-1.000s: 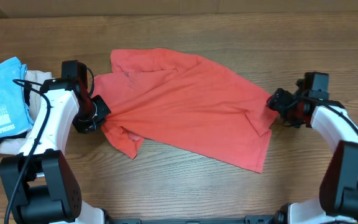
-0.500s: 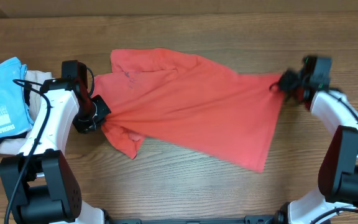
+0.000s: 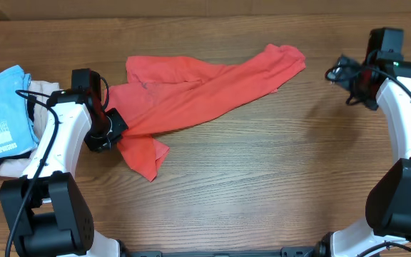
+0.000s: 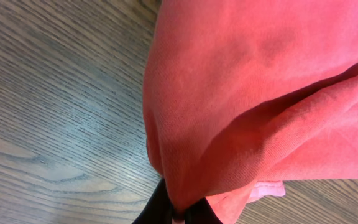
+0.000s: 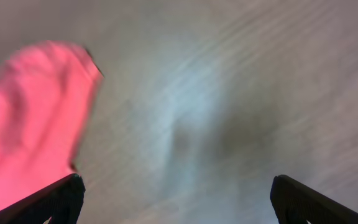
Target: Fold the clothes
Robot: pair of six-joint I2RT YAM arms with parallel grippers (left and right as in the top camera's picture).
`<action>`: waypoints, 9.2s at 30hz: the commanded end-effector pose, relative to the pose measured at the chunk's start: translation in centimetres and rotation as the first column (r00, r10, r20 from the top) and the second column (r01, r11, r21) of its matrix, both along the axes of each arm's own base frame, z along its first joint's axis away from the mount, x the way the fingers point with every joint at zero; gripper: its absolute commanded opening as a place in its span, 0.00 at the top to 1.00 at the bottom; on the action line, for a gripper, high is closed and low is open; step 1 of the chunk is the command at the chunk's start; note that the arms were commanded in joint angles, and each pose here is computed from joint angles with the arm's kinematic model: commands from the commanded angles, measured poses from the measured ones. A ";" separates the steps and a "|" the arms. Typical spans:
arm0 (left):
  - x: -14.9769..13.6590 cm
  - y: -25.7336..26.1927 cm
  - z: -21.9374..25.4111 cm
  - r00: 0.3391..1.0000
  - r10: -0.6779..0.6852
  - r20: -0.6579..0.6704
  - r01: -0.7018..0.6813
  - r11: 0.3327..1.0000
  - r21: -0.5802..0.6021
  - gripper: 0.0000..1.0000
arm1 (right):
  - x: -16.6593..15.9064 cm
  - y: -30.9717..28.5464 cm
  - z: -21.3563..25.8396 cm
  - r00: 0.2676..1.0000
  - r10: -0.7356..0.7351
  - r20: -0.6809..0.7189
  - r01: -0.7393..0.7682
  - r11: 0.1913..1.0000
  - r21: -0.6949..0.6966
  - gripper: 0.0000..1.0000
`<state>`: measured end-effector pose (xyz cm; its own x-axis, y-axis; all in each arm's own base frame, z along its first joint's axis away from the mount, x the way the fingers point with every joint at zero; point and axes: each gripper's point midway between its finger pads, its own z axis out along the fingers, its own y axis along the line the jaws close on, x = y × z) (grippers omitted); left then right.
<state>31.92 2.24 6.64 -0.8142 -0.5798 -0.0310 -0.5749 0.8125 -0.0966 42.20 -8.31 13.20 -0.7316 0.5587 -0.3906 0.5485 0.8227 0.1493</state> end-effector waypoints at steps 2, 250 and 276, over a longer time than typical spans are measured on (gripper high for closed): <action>0.2 0.4 0.6 0.999 -0.014 0.029 0.014 1.000 0.022 0.95 | -1.3 3.9 -2.5 0.972 0.232 -0.048 -0.227 0.970 0.089 0.00; 2.9 1.2 14.1 0.925 -0.075 0.374 0.032 0.992 0.118 0.90 | -15.4 19.5 -12.7 0.729 0.659 -0.186 -0.595 0.743 0.306 0.60; 2.9 1.7 16.6 0.901 -0.126 0.415 0.056 0.982 0.178 0.96 | -10.6 19.5 3.1 0.775 0.631 0.036 -0.625 0.758 0.186 0.96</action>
